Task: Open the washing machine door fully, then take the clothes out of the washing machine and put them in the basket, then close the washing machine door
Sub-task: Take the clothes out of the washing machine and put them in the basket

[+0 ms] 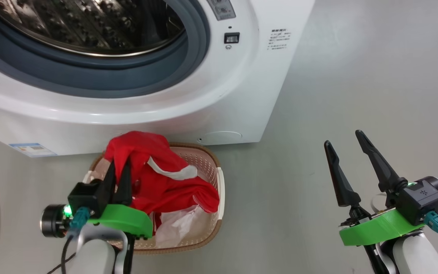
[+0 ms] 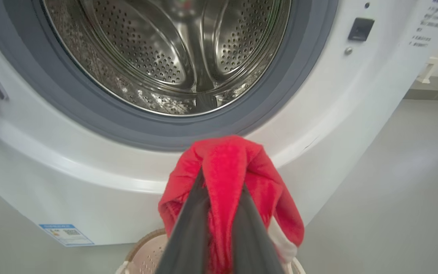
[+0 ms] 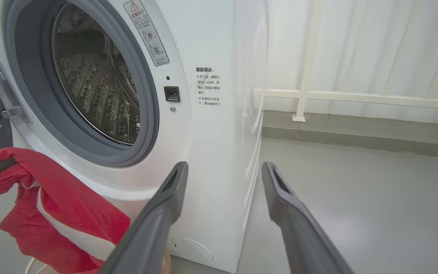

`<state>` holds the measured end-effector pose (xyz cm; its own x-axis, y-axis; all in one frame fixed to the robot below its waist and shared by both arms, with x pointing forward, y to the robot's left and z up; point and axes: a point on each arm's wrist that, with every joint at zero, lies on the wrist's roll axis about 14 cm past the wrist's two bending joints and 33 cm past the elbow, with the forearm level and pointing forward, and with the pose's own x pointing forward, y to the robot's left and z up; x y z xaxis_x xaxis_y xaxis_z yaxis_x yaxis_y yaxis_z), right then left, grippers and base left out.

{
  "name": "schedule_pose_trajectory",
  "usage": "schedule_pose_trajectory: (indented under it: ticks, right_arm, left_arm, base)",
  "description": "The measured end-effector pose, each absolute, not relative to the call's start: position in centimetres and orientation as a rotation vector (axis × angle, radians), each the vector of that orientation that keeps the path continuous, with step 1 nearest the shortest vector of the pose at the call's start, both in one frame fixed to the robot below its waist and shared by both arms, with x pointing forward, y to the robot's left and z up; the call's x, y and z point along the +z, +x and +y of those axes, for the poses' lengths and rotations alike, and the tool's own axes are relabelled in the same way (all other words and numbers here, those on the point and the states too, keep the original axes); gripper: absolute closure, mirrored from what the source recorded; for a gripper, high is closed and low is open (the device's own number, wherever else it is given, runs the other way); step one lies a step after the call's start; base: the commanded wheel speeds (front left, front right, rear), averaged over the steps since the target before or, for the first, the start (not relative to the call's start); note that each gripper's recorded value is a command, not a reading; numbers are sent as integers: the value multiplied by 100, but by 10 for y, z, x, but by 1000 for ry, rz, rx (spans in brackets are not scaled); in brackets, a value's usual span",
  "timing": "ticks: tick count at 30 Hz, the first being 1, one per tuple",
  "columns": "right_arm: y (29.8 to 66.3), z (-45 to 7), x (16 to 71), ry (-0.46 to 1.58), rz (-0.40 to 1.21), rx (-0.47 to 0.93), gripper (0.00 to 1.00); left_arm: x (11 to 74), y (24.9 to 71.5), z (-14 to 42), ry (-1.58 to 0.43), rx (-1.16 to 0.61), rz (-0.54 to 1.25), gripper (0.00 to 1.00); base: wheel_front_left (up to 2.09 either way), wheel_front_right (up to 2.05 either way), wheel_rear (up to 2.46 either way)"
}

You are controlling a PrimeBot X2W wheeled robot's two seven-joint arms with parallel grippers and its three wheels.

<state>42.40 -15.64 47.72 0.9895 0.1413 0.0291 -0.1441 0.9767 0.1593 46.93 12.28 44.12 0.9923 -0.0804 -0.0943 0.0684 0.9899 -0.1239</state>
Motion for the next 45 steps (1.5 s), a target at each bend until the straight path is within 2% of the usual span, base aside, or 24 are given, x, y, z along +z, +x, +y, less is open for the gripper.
schedule_pose_trajectory:
  ticks: [9, 14, 26, 38, 41, 43, 44, 45]
  right_arm:
    - [433, -164, 460, 156, 19, 120, 0]
    - [437, -166, 449, 155, 46, 114, 0]
    - [446, -177, 431, 141, 82, 86, 0]
    - [445, -189, 422, 129, 106, 48, 0]
    - [443, -192, 420, 129, 113, 35, 0]
    - [443, -192, 419, 131, 115, 29, 0]
    - [443, -193, 419, 133, 115, 28, 0]
    - [443, -193, 419, 133, 114, 27, 0]
  left_arm:
    - [356, 471, 114, -155, -79, 370, 100]
    - [315, 464, 108, -264, -71, 528, 100]
    - [244, 442, 85, -315, -84, 878, 100]
    - [212, 429, 70, -294, -108, 1038, 100]
    - [206, 427, 69, -286, -112, 1056, 83]
    - [205, 426, 68, -282, -119, 1058, 67]
    - [206, 428, 68, -282, -118, 1049, 51]
    - [208, 430, 68, -281, -118, 1037, 2]
  base:
    - [0, 0, 0]
    - [0, 0, 0]
    - [0, 0, 0]
    - [0, 0, 0]
    - [0, 0, 0]
    - [0, 0, 0]
    - [0, 0, 0]
    - [0, 0, 0]
